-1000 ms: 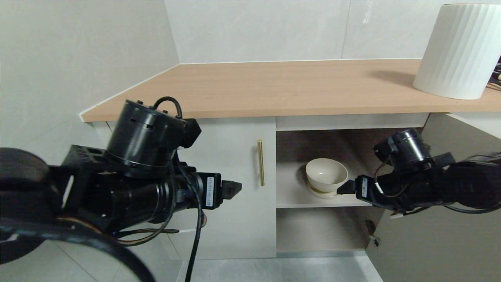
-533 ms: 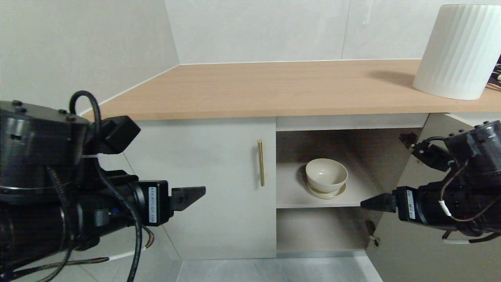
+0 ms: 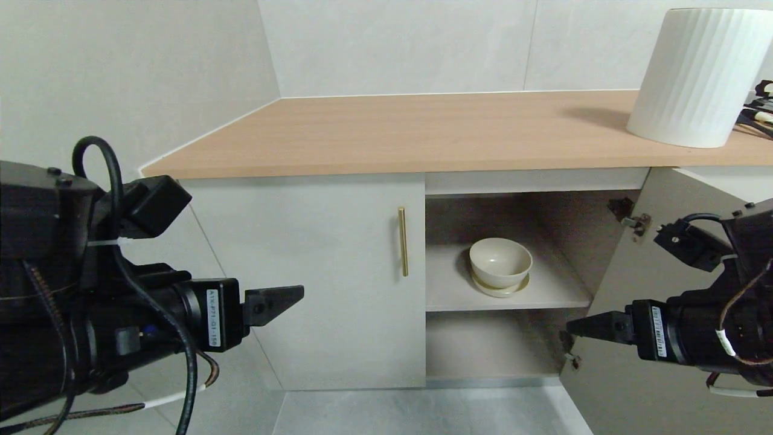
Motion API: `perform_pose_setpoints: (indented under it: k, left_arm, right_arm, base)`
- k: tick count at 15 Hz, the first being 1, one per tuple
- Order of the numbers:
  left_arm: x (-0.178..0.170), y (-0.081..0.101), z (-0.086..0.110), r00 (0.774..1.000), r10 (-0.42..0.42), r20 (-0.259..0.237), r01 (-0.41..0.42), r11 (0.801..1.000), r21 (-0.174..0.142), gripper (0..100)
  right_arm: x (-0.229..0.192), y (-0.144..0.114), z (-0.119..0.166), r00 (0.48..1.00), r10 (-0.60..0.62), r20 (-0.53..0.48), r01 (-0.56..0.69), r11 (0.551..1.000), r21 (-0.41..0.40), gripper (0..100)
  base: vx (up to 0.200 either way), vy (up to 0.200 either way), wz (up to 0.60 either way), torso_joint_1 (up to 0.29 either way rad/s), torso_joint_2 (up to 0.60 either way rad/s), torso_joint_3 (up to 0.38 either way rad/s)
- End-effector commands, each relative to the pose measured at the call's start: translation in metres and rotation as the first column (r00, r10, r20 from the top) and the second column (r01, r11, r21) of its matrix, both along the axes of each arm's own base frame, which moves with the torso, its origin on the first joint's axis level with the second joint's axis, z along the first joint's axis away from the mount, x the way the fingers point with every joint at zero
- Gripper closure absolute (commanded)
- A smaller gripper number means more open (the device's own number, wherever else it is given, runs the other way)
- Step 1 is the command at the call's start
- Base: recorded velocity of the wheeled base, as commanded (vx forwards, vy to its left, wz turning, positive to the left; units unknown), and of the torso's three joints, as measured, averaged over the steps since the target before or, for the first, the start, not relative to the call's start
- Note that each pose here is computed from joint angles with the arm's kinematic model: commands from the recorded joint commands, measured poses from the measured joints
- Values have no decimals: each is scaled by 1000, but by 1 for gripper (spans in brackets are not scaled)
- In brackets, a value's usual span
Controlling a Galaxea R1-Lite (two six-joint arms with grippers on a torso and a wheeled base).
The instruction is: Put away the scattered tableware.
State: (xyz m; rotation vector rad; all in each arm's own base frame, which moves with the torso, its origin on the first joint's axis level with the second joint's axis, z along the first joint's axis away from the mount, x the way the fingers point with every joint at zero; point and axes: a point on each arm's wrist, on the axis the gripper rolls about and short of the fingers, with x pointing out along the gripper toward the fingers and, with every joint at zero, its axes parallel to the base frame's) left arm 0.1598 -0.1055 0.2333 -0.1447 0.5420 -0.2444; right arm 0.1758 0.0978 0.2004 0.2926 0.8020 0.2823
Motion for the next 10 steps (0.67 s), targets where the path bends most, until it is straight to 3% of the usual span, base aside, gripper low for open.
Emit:
perform_pose_setpoints:
  k: [1,10]
  left_arm:
    - [3,-2,-2,1000,-1,-11,1,1000,8,0]
    - [4,-3,-4,1000,-2,-17,2,1000,13,0]
  right_arm:
    - [-1,0,0,1000,-2,1,2,1000,0,0]
    - [-2,-1,-1,1000,-1,6,1,1000,-19,0]
  base:
    - [-200,0,0,-2,2,17]
    - [-200,0,0,3,2,7]
